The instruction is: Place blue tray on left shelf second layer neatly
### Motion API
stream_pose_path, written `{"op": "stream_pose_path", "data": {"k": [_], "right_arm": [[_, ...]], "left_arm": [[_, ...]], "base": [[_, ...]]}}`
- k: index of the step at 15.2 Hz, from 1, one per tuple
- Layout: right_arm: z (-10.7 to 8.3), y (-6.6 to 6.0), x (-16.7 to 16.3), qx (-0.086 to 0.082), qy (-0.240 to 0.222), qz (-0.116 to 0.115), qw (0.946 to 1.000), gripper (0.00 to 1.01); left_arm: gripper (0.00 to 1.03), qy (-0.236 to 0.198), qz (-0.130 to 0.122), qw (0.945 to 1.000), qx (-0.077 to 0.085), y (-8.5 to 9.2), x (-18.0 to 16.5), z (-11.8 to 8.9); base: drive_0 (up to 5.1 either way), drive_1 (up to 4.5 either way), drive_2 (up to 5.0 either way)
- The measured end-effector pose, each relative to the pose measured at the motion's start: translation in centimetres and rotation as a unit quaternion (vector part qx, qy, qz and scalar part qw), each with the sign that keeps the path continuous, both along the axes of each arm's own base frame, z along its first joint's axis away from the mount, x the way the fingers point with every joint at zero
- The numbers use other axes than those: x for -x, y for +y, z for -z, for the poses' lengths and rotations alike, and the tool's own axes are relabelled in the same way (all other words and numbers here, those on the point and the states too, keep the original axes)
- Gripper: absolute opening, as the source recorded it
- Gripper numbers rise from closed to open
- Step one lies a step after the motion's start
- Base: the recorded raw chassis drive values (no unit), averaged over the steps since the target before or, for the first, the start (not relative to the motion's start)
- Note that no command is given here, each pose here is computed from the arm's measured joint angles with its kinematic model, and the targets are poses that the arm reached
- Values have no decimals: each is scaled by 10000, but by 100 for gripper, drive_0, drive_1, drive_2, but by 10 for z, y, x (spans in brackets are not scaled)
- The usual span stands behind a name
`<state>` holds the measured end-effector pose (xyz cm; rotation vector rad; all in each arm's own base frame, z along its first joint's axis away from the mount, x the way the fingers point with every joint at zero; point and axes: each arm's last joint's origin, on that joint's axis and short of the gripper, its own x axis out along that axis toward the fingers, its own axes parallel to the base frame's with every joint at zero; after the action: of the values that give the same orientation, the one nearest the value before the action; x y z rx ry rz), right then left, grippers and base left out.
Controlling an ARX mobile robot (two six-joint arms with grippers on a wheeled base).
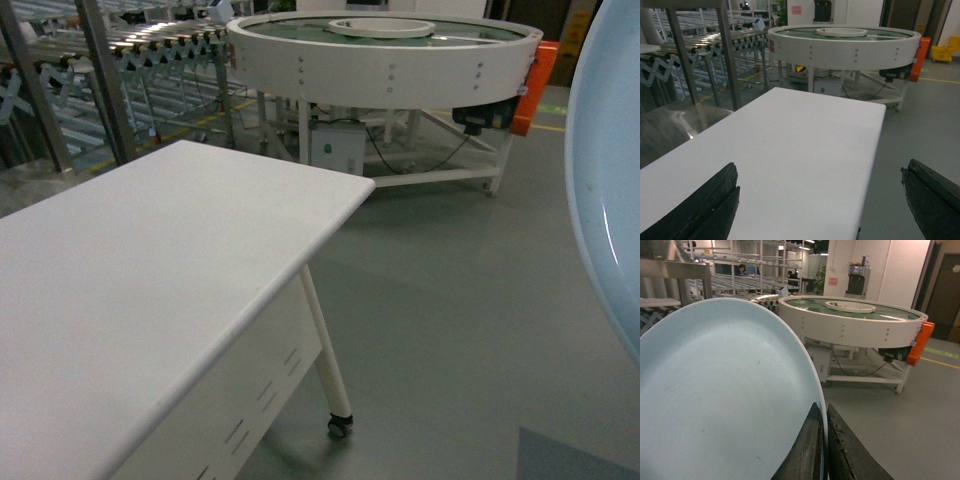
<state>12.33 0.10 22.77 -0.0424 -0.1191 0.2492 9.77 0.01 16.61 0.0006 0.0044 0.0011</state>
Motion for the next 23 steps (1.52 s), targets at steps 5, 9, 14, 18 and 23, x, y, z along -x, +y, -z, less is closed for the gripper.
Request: {"op": "stream_pose_path", "data": {"k": [5,9,14,18,23], "right_arm": [[0,0,0,0,-4,2,10000,2],[0,0,0,0,0,2,10000,2],[0,0,0,0,-4,2,10000,2],[0,0,0,0,-2,0,10000,2],[-1,0,1,17,-29,11,10000,2]], "left_arm": [[98,0,0,10000,0,0,0,0],[98,0,0,10000,0,0,0,0],[98,0,0,10000,0,0,0,0],[98,2,0,10000,0,0,0,0],[98,-4,6,10000,0,0,0,0]], "base": [[-167,-167,-167],[-167,-167,-167],[-167,-167,-167],[-167,-167,-167],[-167,-167,-167]]}}
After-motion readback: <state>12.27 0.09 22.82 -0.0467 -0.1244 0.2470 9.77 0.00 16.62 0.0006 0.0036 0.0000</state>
